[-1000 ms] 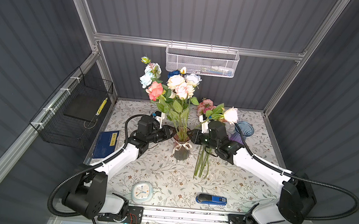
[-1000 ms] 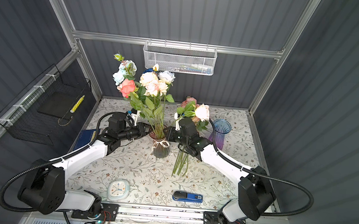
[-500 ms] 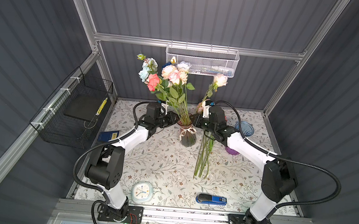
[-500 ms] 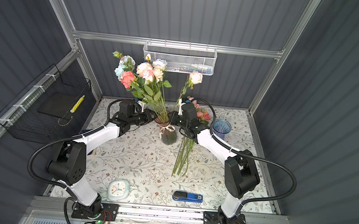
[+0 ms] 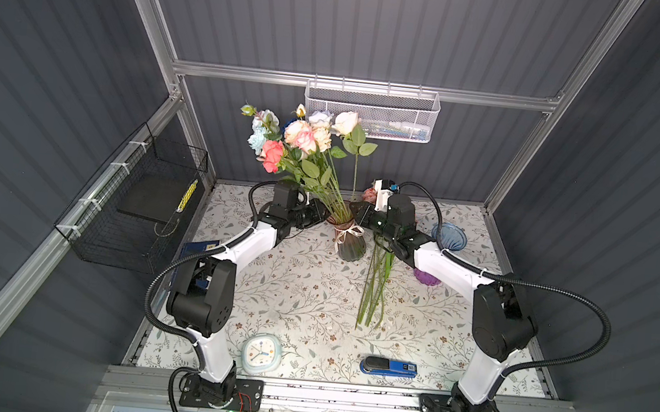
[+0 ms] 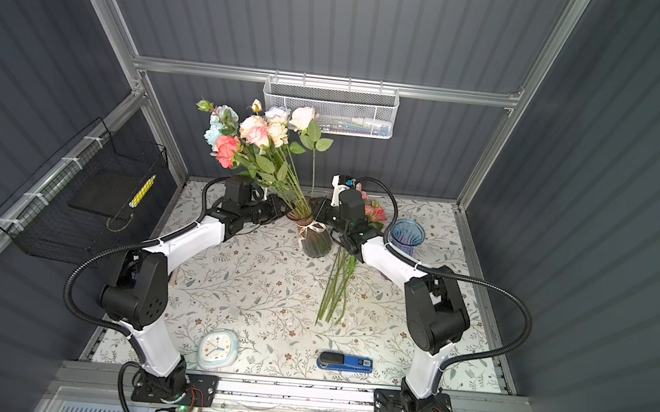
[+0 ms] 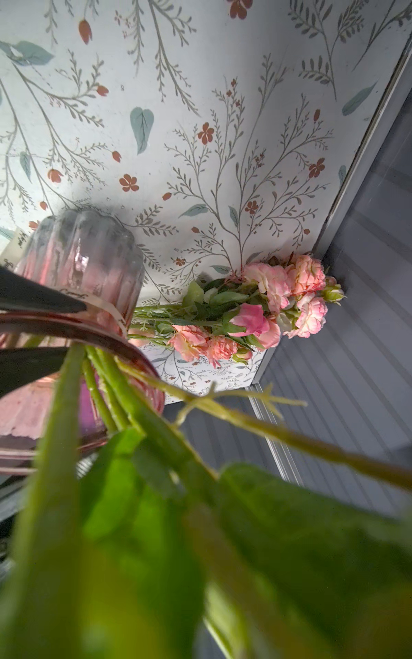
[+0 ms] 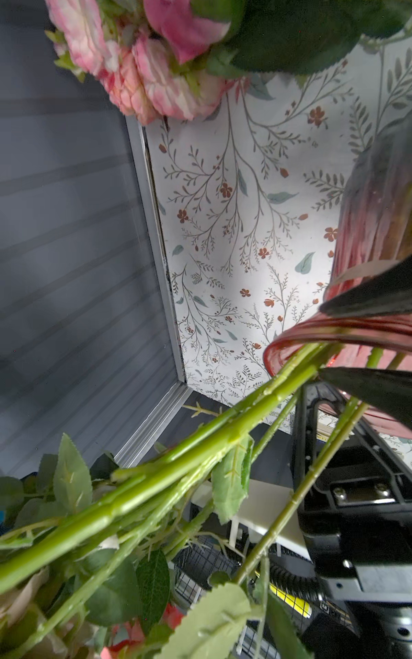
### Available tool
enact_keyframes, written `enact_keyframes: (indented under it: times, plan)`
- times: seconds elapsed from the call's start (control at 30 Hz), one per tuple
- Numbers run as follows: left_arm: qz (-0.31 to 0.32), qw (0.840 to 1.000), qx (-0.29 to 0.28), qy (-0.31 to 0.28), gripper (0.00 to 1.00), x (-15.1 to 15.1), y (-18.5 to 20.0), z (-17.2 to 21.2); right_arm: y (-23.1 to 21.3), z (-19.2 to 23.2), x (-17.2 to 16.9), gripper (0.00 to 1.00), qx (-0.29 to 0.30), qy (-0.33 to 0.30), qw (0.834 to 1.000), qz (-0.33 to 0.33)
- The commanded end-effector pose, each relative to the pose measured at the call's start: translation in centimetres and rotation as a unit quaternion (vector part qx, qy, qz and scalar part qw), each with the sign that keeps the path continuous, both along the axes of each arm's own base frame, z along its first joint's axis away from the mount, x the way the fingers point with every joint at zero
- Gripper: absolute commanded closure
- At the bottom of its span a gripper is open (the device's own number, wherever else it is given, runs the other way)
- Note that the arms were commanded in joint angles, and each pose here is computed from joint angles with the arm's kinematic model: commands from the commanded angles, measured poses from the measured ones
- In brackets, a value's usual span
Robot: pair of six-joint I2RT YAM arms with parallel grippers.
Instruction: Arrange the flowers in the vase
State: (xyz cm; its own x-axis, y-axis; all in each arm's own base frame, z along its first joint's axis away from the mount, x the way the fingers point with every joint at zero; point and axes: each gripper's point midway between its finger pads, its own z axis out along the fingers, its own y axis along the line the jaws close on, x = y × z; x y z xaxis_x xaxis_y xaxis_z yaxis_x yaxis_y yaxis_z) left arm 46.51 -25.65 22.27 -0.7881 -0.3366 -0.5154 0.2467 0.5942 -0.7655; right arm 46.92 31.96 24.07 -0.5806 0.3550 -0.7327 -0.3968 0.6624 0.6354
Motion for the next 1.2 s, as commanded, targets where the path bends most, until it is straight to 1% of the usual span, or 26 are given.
enact_keyframes:
  times: [0.0, 0.27, 0.57, 0.7, 0.8, 0.87, 0.9, 1.0, 1.17]
  plan:
    - [-0.061, 0.994, -0.028, -0.091, 0.82, -0.5, -3.8, 7.1, 3.2, -4.2, -2.6, 0.73, 0.005, 0.048, 0.996, 0.072]
    - [-0.061, 0.993, -0.007, -0.097, 0.83, -0.2, -4.4, 8.4, 3.3, -4.7, -2.3, 0.71, 0.028, 0.059, 0.996, 0.061]
    - [-0.061, 0.994, 0.001, -0.096, 0.83, 0.3, -4.9, 8.6, 3.0, -5.4, -1.4, 0.71, 0.052, 0.066, 0.996, 0.038]
    - [-0.056, 0.994, 0.009, -0.094, 0.81, 0.4, -4.7, 8.3, 2.9, -5.5, -1.1, 0.71, 0.052, 0.067, 0.996, 0.032]
    - [-0.051, 0.994, 0.018, -0.092, 0.78, 0.6, -4.4, 8.0, 2.9, -5.7, -1.0, 0.7, 0.05, 0.069, 0.996, 0.029]
    - [-0.046, 0.995, 0.022, -0.09, 0.73, 0.7, -4.3, 7.7, 2.8, -5.8, -1.0, 0.67, 0.05, 0.07, 0.996, 0.026]
    - [-0.044, 0.995, 0.023, -0.089, 0.72, 0.7, -4.2, 7.7, 2.7, -5.8, -1.0, 0.65, 0.051, 0.069, 0.996, 0.024]
    - [-0.03, 0.995, 0.032, -0.085, 0.7, 0.9, -3.7, 7.4, 2.6, -5.7, -1.0, 0.59, 0.051, 0.068, 0.996, 0.021]
    - [0.003, 0.997, 0.039, -0.074, 0.68, 1.3, -1.7, 6.9, 2.1, -5.2, -1.0, 0.48, 0.043, 0.064, 0.997, 0.012]
